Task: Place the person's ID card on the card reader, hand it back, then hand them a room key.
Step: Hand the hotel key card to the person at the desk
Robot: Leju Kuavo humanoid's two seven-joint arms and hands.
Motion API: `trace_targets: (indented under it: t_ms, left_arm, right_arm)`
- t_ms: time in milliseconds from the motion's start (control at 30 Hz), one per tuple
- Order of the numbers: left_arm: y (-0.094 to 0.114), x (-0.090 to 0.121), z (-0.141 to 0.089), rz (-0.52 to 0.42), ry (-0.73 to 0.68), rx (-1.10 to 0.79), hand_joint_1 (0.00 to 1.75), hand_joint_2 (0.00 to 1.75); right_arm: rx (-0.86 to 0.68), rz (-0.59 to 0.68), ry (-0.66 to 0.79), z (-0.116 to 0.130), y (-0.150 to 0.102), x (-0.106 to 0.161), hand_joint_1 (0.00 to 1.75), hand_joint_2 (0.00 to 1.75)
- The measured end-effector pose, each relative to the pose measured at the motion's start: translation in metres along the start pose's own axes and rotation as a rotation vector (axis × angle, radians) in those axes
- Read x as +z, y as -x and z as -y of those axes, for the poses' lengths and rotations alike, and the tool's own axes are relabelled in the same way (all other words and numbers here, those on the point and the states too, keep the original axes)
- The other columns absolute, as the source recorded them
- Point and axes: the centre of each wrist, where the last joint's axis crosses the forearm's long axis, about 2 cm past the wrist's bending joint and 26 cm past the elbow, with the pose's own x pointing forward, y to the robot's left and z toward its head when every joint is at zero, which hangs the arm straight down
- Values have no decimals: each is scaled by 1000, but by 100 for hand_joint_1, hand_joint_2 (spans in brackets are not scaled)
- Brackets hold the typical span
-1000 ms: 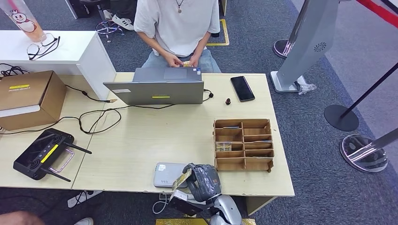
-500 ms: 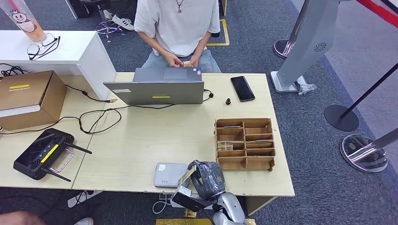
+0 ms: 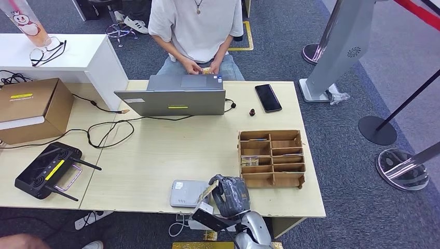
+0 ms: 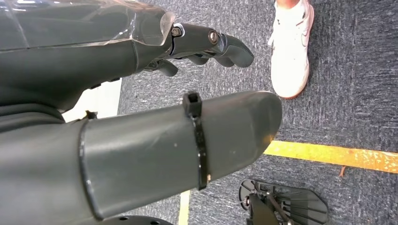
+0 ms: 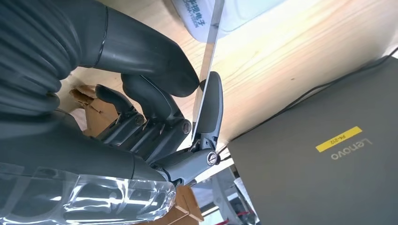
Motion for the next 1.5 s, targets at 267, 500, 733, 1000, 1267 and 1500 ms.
trace_targets:
  t_ms: [267,500,733,1000,1267,1500]
  left_arm:
    - [-1,0,0,0,-1,0,0,0]
    - [-2,1,2,-8,2,2,0,0]
    - [-2,1,2,-15,1,2,0,0]
    - [-2,1,2,-18,-7,6,0,0]
    - [-2,1,2,-1,-15,0,0,0]
    - [0,2,4,14,-20,-6,0,0]
  right_arm:
    - [-8,29,-3,-1,-8,-7,175,175]
    - [17,48,-10,1,-13,-11,175,175]
    - [82,79,-25,3,-15,-14,175,175]
    - [98,54,-9,6,-11,-14,175,175]
    - [95,31,18,10,-6,-12,175,175]
    - [81,63,42,13,-5,-13,175,175]
